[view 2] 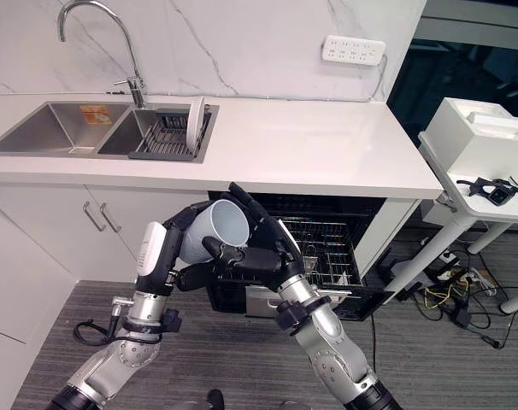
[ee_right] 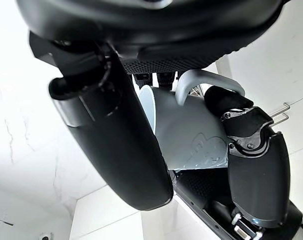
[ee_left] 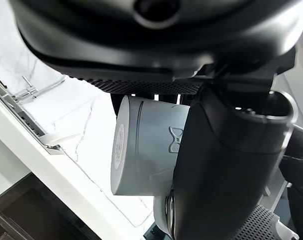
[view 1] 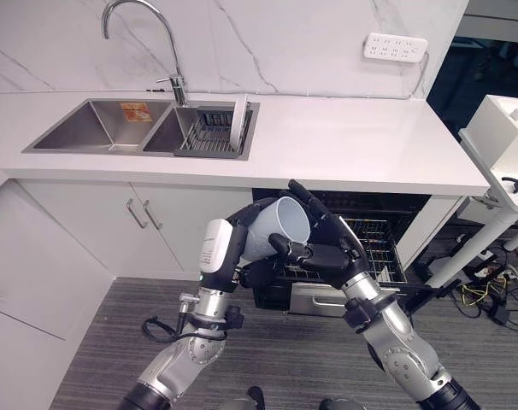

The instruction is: Place the dishes in the dishwasher.

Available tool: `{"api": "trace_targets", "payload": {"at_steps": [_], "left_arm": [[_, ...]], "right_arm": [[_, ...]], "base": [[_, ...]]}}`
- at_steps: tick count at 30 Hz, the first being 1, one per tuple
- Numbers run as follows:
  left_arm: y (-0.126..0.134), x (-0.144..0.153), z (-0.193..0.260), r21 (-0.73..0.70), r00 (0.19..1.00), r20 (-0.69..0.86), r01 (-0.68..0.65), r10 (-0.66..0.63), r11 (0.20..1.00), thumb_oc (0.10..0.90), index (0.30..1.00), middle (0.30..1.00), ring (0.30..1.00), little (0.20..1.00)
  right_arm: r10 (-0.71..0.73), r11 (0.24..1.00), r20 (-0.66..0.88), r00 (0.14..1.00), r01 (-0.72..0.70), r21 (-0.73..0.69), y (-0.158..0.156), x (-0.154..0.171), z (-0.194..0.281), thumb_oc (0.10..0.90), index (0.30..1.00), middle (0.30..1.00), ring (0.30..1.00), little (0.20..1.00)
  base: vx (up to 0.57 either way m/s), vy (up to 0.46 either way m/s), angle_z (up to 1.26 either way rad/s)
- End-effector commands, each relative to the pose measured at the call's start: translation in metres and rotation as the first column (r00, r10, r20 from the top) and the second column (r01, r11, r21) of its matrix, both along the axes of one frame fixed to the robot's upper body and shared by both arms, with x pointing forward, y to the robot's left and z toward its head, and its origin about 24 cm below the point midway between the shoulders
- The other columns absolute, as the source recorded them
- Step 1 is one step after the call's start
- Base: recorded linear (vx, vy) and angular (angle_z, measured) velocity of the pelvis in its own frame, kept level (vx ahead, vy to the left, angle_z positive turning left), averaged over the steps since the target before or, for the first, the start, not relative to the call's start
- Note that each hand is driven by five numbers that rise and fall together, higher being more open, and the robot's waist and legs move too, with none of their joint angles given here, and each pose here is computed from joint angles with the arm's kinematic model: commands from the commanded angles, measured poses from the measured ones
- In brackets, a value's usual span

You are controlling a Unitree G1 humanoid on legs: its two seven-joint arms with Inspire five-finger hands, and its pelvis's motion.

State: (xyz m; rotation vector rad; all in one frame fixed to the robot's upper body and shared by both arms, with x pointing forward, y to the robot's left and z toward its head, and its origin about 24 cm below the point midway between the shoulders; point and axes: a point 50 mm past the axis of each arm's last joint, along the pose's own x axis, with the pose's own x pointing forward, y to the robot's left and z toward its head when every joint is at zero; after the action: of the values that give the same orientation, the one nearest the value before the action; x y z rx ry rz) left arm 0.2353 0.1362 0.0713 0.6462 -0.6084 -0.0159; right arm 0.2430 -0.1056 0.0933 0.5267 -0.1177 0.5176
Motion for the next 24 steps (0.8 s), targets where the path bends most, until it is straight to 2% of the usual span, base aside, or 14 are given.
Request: {"api": "trace_targets", "payload": {"at_steps": [1, 17, 19, 24], "left_arm": [[-0.0319, 0.0096, 0.047, -0.033, 0.956, 0.265, 0.139, -0.125, 0.99, 0.4, 0.3, 0.3, 0.3, 0.3], [-0.0348, 0.0104, 0.0481, -0.013, 0.949, 0.289, 0.131, -0.122, 0.991, 0.4, 0.3, 0.3, 0.3, 0.3], [-0.0352, 0.0106, 0.0472, -0.013, 0.951, 0.285, 0.128, -0.119, 0.992, 0.8, 0.9, 0.9, 0.9, 0.9], [-0.0334, 0.0105, 0.0459, -0.036, 0.956, 0.272, 0.124, -0.11, 0.992, 0.8, 0.9, 0.9, 0.9, 0.9]], "right_arm": [[0.057, 0.983, 0.227, 0.972, -0.095, 0.159, 0.0268, 0.0125, 0.0564, 0.4, 0.3, 0.3, 0.3, 0.3], [0.045, 0.99, 0.213, 0.976, -0.073, 0.125, 0.0286, 0.0141, 0.0515, 0.4, 0.3, 0.3, 0.3, 0.3], [0.033, 0.99, 0.214, 0.976, -0.061, 0.126, 0.0276, 0.0147, 0.0518, 0.4, 0.3, 0.3, 0.3, 0.3], [-0.017, 0.991, 0.217, 0.976, -0.013, 0.135, 0.0227, 0.0163, 0.0536, 0.4, 0.3, 0.3, 0.3, 0.3]], "base": [[0.0, 0.0, 0.0], [0.0, 0.0, 0.0], [0.0, 0.0, 0.0], [0.0, 0.0, 0.0]]}}
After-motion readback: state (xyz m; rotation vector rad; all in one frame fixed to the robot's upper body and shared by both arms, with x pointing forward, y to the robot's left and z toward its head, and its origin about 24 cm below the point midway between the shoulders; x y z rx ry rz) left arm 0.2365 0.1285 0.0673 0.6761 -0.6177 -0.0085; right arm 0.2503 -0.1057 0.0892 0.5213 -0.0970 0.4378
